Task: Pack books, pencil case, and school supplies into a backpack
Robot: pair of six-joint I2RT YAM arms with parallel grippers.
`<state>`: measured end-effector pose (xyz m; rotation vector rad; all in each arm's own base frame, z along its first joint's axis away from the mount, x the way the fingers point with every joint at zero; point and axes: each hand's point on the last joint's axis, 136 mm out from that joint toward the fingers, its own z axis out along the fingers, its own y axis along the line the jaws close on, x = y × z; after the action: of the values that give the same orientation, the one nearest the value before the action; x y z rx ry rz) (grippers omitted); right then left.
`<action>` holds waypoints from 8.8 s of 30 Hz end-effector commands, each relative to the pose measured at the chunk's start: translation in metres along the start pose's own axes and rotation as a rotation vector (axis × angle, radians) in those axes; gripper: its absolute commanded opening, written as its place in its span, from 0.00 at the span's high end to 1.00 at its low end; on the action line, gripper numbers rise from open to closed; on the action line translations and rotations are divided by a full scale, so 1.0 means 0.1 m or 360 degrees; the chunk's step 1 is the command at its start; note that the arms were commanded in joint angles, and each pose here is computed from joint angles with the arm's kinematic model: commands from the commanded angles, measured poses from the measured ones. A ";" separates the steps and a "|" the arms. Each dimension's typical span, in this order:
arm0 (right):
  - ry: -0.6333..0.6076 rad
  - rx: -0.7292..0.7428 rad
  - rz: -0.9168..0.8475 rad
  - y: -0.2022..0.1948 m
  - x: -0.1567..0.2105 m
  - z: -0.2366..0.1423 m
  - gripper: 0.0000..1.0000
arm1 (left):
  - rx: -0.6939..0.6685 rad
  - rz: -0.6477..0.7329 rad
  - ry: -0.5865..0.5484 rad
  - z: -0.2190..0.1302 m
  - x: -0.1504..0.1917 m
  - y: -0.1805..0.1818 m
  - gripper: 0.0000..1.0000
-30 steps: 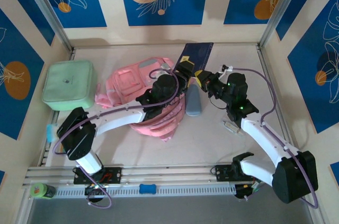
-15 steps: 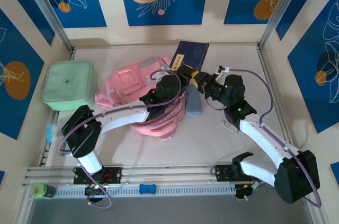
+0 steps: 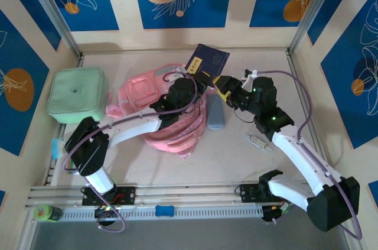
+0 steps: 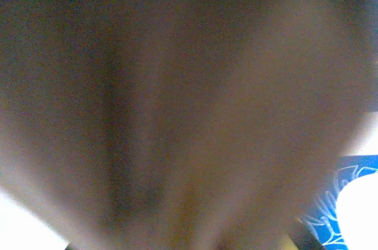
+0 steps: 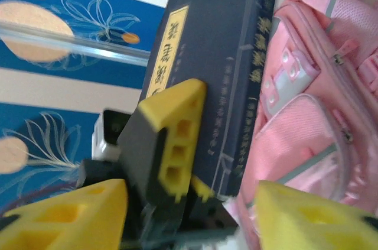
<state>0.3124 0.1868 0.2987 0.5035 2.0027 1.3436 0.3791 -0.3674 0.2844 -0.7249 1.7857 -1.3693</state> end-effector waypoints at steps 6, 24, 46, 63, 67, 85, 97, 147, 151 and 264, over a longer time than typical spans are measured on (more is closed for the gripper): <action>0.0280 0.0236 -0.0122 -0.37 -0.17 -0.31 0.22 | 0.0073 0.0501 0.0565 -0.48 -0.15 0.09 1.00; 0.0739 -0.0164 0.0075 -0.28 -0.28 -0.28 0.23 | 0.0662 0.0503 0.1139 -1.27 0.10 -0.25 1.00; 0.0817 -0.0382 0.0089 0.02 -0.21 -0.35 0.42 | 0.0517 0.0479 0.1241 -1.11 0.25 -0.06 1.00; 0.0871 -0.0288 0.0167 -0.13 -0.16 -0.21 0.25 | 0.0587 0.0491 0.1247 -1.07 0.32 -0.26 1.00; 0.0885 -0.0386 0.0136 0.00 -0.16 -0.22 0.32 | 0.0565 0.0491 0.1245 -1.05 0.32 -0.24 1.00; 0.0806 -0.0364 0.0150 -0.07 -0.30 -0.28 0.96 | 0.0513 0.0496 0.1257 -0.99 0.32 -0.18 0.63; 0.0403 -0.0014 0.0175 -0.57 -0.50 -0.52 0.99 | -0.0612 0.1659 0.0996 -1.28 -0.30 0.99 0.28; 0.0299 0.0244 0.0162 -0.98 -0.02 -0.42 1.00 | -0.0936 0.2342 0.0514 -0.56 -0.89 -0.09 1.00; 0.0121 0.0228 0.0065 -0.93 0.08 -0.01 1.00 | -0.0870 0.2193 0.0452 -0.51 -0.88 -0.30 1.00; 0.1073 0.0816 -0.0285 -1.49 1.87 0.22 0.54 | -0.1116 0.0266 0.0207 -1.14 -1.50 2.93 0.48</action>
<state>0.2037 0.2619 0.1072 0.0481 2.8732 0.9614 0.3524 -0.0987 0.0481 -0.8129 2.4344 -0.5839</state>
